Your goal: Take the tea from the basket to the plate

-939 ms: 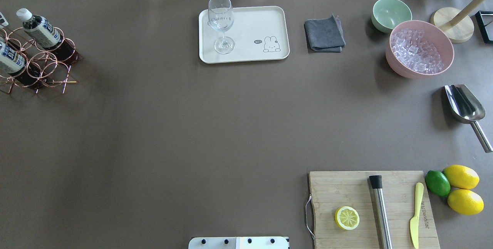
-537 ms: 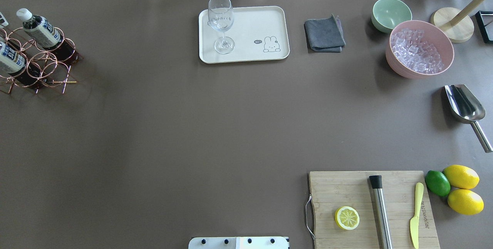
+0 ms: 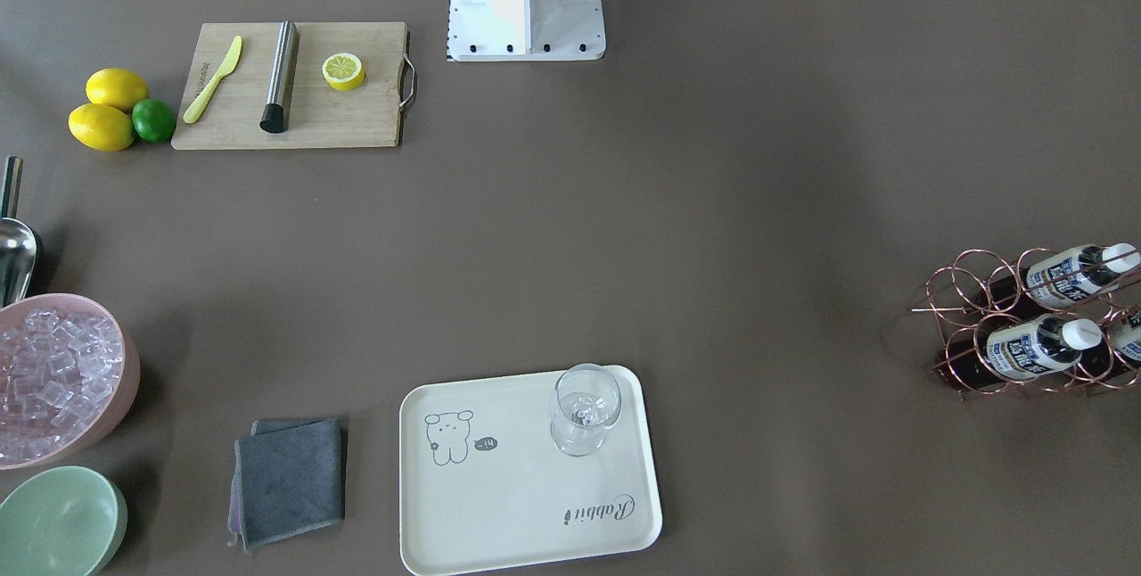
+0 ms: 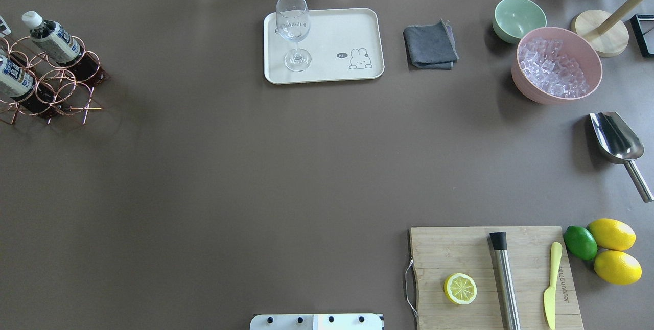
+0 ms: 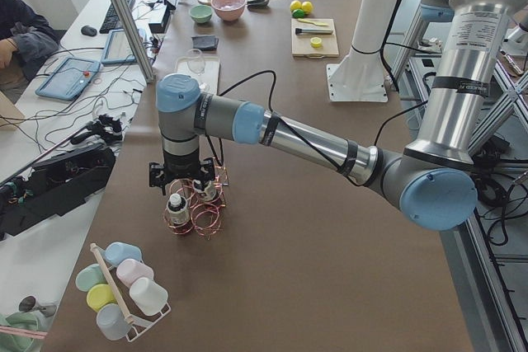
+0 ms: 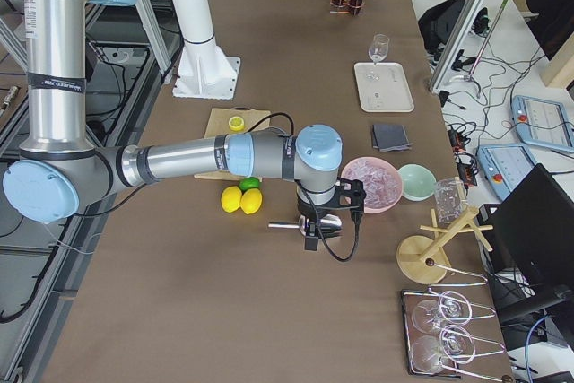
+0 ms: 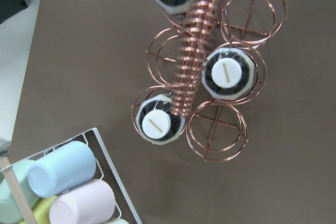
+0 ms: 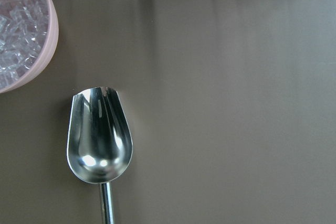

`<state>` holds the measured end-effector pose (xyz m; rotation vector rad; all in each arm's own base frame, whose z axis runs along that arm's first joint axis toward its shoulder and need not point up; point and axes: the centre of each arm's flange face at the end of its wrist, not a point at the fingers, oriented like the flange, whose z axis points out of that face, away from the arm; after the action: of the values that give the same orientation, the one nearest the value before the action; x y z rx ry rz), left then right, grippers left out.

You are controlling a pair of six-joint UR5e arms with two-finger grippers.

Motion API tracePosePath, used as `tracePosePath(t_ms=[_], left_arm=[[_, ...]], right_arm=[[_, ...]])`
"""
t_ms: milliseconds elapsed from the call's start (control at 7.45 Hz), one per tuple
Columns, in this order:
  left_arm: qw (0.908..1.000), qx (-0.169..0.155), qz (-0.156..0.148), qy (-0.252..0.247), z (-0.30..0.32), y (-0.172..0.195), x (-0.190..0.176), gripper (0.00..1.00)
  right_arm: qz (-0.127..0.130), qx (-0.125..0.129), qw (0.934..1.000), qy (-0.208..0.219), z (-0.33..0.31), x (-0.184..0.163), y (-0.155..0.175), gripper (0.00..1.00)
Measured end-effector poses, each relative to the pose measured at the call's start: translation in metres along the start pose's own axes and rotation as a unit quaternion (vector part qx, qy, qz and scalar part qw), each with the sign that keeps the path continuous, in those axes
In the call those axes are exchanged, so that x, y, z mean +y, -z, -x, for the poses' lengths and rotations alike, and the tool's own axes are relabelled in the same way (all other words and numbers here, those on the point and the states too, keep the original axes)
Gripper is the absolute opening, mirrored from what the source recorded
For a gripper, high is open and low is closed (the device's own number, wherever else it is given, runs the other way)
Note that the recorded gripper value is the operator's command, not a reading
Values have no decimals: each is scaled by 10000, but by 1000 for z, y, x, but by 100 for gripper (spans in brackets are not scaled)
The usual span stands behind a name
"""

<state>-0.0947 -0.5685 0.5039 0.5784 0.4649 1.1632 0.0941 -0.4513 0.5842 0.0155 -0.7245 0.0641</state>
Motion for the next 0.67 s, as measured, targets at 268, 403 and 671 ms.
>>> tracePosePath(t_ms=[268,403,671], left_arm=[[9991,315,-296,-30,7,10,-25,97],[9980,431,-415,-197,7,8,-38,96],[9963,524,-509,-460,10,5,-60,95]], right_arm=[[-11,-398,9992,-30,6,0,1,100],[-12,-493,9988,-22,8,0,2,100],[17,-644,9979,82,21,-3,-1,100]])
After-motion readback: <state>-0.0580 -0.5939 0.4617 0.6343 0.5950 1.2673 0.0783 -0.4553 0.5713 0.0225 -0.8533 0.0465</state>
